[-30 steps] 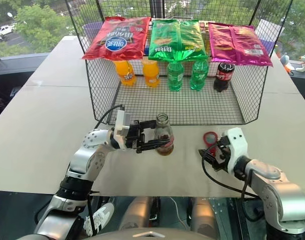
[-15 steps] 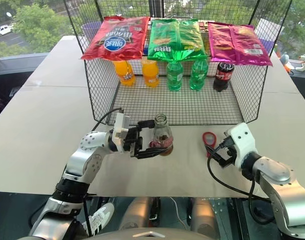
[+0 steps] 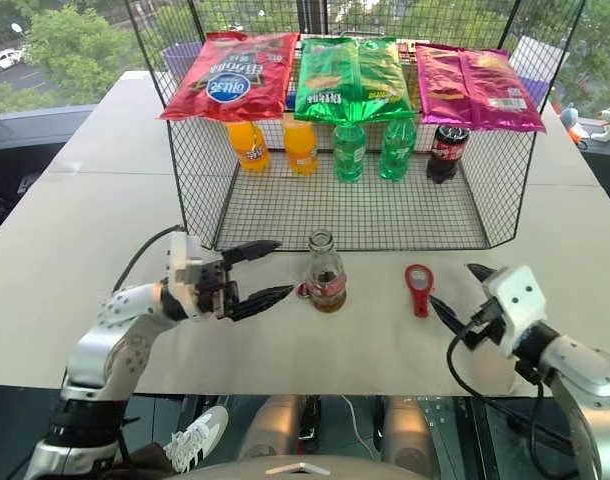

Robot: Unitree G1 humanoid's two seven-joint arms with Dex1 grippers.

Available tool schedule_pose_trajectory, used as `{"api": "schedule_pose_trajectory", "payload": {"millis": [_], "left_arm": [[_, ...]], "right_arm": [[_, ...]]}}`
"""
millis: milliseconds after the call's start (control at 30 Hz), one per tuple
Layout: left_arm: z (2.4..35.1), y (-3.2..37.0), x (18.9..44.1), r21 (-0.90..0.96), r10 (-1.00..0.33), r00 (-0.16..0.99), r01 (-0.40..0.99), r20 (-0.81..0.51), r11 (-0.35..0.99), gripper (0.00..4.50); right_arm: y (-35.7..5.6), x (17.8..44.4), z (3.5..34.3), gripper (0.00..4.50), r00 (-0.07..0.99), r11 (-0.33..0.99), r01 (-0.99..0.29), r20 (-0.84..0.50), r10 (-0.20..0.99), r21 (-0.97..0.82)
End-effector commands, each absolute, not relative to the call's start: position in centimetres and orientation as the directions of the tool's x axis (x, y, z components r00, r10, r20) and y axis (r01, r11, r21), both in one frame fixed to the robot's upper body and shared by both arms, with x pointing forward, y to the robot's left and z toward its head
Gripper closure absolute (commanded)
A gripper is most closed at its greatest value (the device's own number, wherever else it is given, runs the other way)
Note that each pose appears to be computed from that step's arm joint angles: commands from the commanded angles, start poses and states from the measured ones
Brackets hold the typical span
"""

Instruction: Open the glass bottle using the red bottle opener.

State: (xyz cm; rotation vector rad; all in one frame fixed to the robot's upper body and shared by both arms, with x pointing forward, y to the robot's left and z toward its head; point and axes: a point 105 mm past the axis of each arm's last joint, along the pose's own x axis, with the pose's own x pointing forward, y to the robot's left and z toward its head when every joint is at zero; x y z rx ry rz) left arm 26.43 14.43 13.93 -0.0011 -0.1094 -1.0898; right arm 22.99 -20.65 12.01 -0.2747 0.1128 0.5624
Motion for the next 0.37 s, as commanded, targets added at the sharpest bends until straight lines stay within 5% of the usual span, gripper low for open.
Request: {"api": "schedule_pose_trajectory", "payload": {"millis": [33,367], "left_arm": [[14.6,16.2,26.3,0.107,-0.834,0.540,0.828,0.118,0.551,0.06],[11.4,19.7,24.7,0.069,-0.702,0.712,0.701,-0.011,0.710,0.06]], "right_arm": [[-21.5,22.2,13.1,0.00,0.846,0.804,-0.531,-0.124,0.518,-0.267],[-24.2,19.3,11.7,0.00,0.871,0.831,-0.490,-0.171,0.460,-0.264]]}}
